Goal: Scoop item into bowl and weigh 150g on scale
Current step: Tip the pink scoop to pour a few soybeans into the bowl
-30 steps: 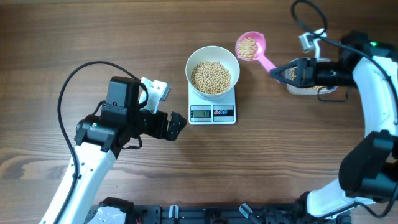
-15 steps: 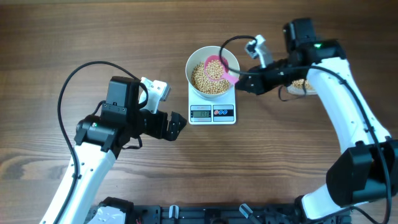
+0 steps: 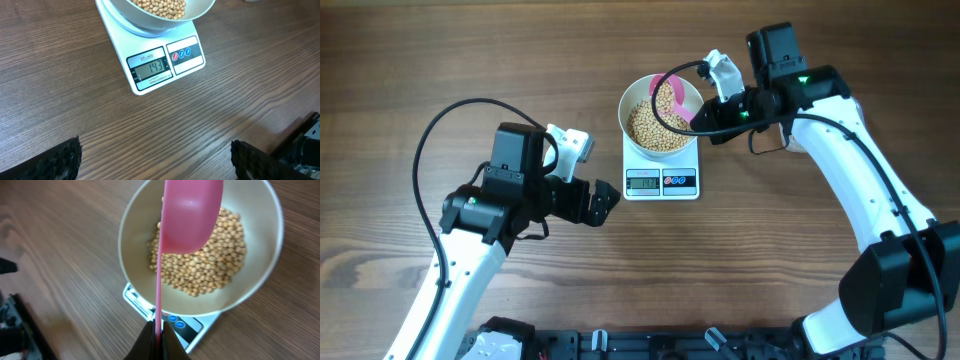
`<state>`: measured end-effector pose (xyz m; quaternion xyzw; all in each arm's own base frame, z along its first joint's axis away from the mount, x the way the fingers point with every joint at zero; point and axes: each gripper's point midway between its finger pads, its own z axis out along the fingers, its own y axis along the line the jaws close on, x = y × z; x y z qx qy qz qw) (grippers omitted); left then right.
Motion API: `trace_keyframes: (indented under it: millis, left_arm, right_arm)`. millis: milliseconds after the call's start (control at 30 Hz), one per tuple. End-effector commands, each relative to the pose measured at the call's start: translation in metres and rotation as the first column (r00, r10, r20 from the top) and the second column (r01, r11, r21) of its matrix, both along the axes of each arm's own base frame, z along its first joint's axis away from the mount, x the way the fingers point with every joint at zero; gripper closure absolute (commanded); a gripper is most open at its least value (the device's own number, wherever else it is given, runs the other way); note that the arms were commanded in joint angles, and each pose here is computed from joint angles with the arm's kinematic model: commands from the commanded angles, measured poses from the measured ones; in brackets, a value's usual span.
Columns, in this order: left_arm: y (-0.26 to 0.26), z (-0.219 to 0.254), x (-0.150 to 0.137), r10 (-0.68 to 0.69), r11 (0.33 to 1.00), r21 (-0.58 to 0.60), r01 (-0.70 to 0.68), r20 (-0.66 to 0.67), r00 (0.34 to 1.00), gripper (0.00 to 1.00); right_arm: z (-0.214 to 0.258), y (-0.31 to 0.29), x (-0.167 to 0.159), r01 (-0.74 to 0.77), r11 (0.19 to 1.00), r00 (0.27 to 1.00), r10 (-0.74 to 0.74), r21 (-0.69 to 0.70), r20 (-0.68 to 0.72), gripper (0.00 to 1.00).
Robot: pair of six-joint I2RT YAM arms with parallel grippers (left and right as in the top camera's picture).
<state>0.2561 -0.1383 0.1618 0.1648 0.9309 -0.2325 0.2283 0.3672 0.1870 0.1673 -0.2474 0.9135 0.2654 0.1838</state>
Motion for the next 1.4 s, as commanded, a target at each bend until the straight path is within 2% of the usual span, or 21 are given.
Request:
trace_keyframes:
  millis: [0, 267, 500, 1200, 1367]
  left_arm:
    - [0.002, -0.001, 0.001, -0.011, 1.0, 0.011, 0.011, 0.009, 1.0, 0.0]
    - [0.002, -0.001, 0.001, -0.011, 1.0, 0.011, 0.011, 0.009, 1.0, 0.0]
    - [0.002, -0.001, 0.001, -0.011, 1.0, 0.01, 0.011, 0.009, 1.0, 0.0]
    - [0.002, -0.001, 0.001, -0.011, 1.0, 0.01, 0.011, 0.009, 1.0, 0.0]
    - [0.002, -0.001, 0.001, -0.011, 1.0, 0.011, 0.011, 0.009, 1.0, 0.0]
  right_arm:
    - [0.006, -0.006, 0.002, 0.021, 0.999, 0.999, -0.019, -0.036, 0.039, 0.96]
    - [0.0, -0.015, 0.01, 0.048, 0.989, 0.995, -0.037, -0.137, 0.087, 0.96]
    - [0.005, -0.005, 0.006, 0.031, 0.995, 0.996, -0.024, -0.094, 0.081, 0.96]
    - [0.005, -0.005, 0.007, 0.031, 0.995, 0.996, -0.023, -0.092, 0.085, 0.96]
    - [0.01, 0.004, 0.003, 0.021, 0.999, 0.998, -0.019, -0.031, 0.059, 0.96]
